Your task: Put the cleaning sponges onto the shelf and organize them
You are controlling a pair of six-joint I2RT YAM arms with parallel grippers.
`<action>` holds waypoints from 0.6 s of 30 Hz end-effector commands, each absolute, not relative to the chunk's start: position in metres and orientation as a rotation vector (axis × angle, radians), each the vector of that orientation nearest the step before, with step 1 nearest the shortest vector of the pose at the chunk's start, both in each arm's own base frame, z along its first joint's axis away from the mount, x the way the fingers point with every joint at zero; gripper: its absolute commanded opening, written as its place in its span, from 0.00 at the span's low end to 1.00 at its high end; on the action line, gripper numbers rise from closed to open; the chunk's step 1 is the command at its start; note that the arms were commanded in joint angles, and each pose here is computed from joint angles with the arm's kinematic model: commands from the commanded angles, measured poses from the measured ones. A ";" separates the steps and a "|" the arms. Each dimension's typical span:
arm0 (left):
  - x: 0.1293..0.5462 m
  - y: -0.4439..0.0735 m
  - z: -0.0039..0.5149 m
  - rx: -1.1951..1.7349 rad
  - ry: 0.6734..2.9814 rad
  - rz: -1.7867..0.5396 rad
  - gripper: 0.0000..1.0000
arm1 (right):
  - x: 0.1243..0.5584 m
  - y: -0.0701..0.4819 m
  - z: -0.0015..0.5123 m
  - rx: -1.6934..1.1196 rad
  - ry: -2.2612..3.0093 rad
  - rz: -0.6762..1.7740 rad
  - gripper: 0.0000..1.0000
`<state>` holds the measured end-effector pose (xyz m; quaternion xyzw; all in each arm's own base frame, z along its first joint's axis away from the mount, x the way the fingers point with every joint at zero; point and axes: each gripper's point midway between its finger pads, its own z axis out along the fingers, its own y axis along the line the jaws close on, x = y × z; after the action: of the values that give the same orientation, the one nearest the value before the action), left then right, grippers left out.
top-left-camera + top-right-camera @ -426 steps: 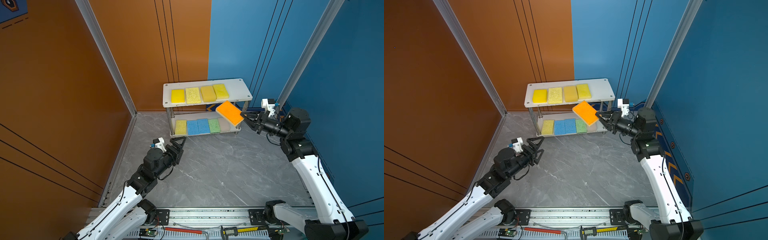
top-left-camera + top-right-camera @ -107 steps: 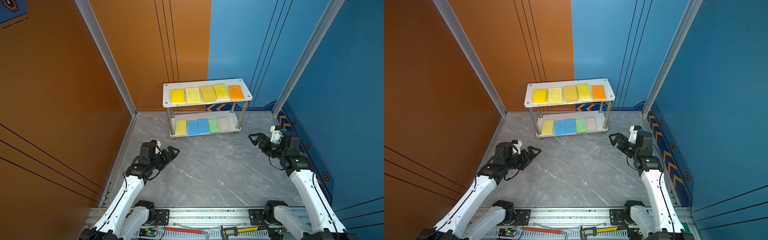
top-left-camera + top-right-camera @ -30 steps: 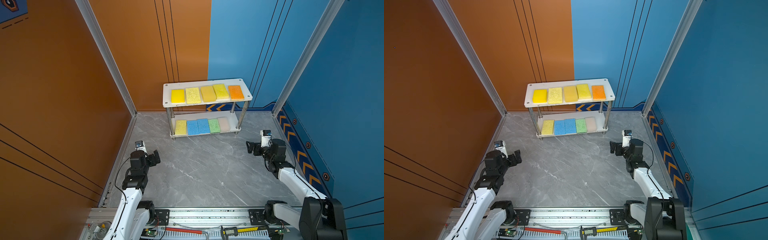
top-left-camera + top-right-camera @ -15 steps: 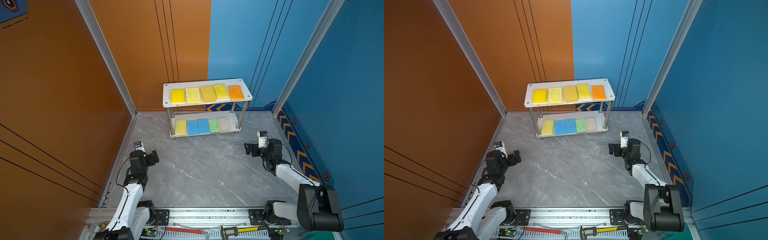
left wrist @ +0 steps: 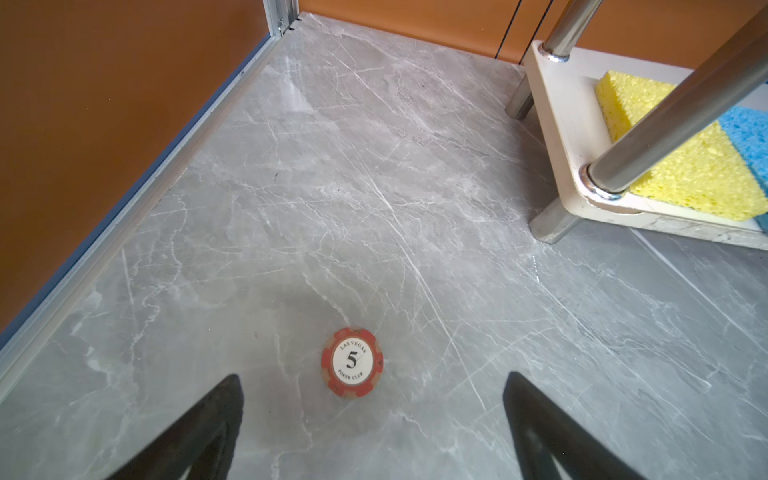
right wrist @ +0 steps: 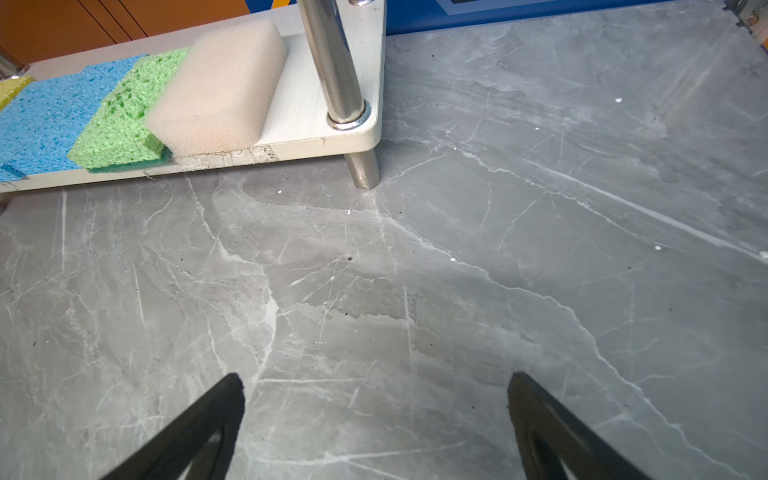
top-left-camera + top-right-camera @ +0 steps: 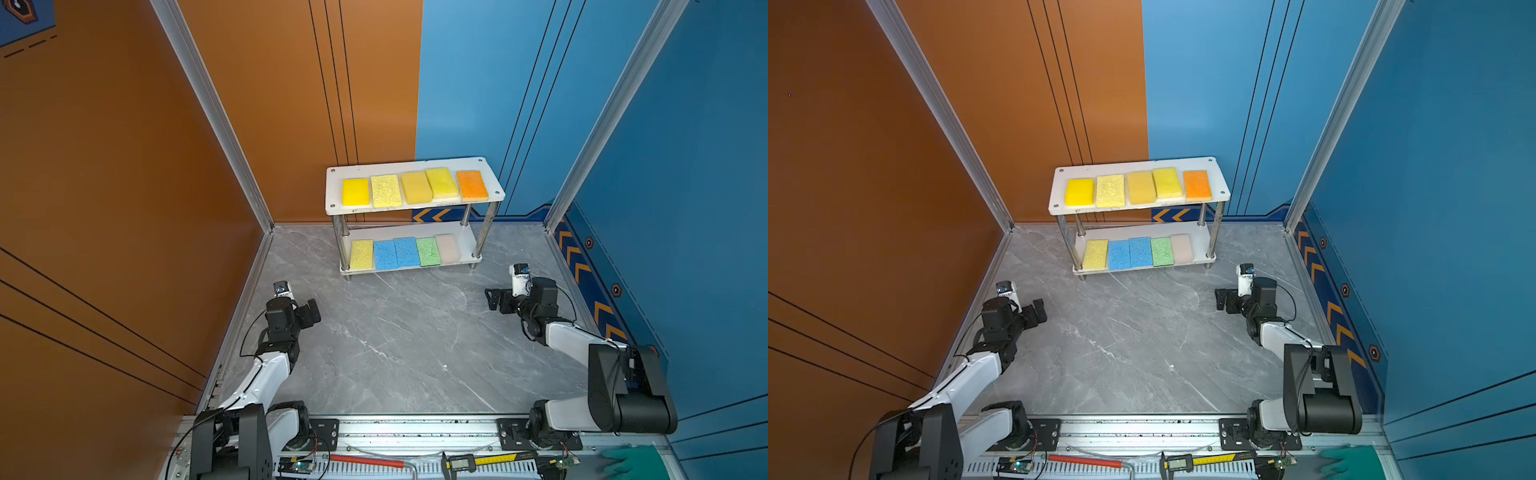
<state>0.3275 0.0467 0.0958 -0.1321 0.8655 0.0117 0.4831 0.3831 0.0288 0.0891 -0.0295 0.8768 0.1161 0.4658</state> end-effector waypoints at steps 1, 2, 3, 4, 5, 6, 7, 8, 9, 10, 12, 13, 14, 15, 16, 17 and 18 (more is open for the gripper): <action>0.346 0.037 0.106 -0.238 2.051 0.046 0.98 | 0.399 0.031 0.105 -0.094 2.088 0.284 1.00; 0.350 0.034 0.106 -0.213 2.046 0.052 0.98 | 0.400 0.032 0.104 -0.092 2.088 0.283 1.00; 0.353 0.031 0.104 -0.195 2.046 0.057 0.98 | 0.400 0.032 0.103 -0.092 2.087 0.281 1.00; 0.358 0.028 0.102 -0.178 2.049 0.061 0.98 | 0.401 0.032 0.102 -0.093 2.085 0.280 1.00; 0.362 0.026 0.100 -0.157 2.053 0.063 0.98 | 0.402 0.032 0.101 -0.097 2.086 0.278 1.00; 0.367 0.023 0.100 -0.138 2.058 0.066 0.98 | 0.402 0.032 0.100 -0.096 2.088 0.277 1.00; 0.371 0.020 0.101 -0.113 2.058 0.071 0.98 | 0.404 0.032 0.099 -0.096 2.088 0.271 1.00; 0.376 0.017 0.102 -0.095 2.044 0.074 0.98 | 0.404 0.031 0.098 -0.095 2.090 0.265 1.00; 0.379 0.015 0.103 -0.086 2.032 0.071 0.98 | 0.404 0.030 0.098 -0.096 2.091 0.261 1.00; 0.383 0.013 0.105 -0.080 2.021 0.066 0.98 | 0.405 0.029 0.098 -0.098 2.090 0.253 1.00; 0.389 0.008 0.105 -0.061 2.012 0.058 0.98 | 0.405 0.029 0.097 -0.105 2.086 0.242 1.00; 0.392 0.004 0.106 -0.041 2.004 0.058 0.98 | 0.405 0.028 0.097 -0.105 2.085 0.238 1.00; 0.395 0.001 0.106 -0.014 2.002 0.065 0.98 | 0.405 0.028 0.097 -0.110 2.084 0.236 1.00; 0.396 -0.002 0.107 0.013 2.000 0.071 0.98 | 0.405 0.028 0.098 -0.114 2.081 0.235 1.00; 0.397 -0.006 0.107 0.040 1.989 0.074 0.98 | 0.405 0.028 0.098 -0.117 2.081 0.236 1.00; 0.398 -0.008 0.108 0.058 1.975 0.077 0.98 | 0.405 0.029 0.097 -0.117 2.082 0.236 1.00; 0.398 -0.008 0.106 0.059 1.974 0.078 0.98 | 0.405 0.028 0.098 -0.118 2.082 0.235 1.00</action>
<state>0.3888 -0.0052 0.0927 0.0015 0.8523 0.0180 0.5228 0.3968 0.0308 0.0892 -0.0410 0.8680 0.1124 0.4820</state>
